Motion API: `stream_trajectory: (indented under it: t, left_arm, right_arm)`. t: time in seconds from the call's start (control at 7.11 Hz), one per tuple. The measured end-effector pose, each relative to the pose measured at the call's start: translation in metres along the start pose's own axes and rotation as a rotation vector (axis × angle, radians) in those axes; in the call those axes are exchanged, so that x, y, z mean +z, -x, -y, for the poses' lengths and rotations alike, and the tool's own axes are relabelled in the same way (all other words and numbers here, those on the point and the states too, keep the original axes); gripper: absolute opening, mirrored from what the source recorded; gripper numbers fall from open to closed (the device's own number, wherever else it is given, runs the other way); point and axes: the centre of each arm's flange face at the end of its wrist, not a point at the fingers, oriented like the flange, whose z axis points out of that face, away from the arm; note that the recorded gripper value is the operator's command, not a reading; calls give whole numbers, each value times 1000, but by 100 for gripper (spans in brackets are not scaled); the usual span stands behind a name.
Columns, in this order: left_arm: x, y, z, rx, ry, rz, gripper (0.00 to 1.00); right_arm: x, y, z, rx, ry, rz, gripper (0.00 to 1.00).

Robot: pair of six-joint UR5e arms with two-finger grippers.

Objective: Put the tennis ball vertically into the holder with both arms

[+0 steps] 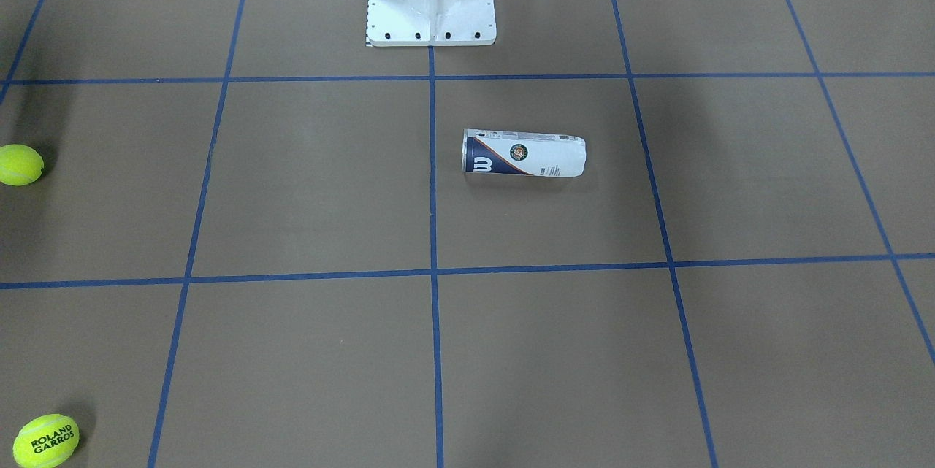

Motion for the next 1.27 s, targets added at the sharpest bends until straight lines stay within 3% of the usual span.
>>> stream_trajectory:
  t: [0.42,0.7,1.13,1.27]
  left_arm:
    - [-14,-12,35,39,-88,4,100]
    - [-8,-49,58,44,-167,-28,98]
    - [18,-190,117,371,-358,-171,99]
    - [20,-242,138,430,-389,-231,100]
  right_arm:
    - [-3,2,6,-39,-40,-1,100]
    - [-5,4,8,-59,-60,0,100]
    - [-5,4,8,-63,-63,2,100]
    - [-5,4,7,-61,-63,2,100]
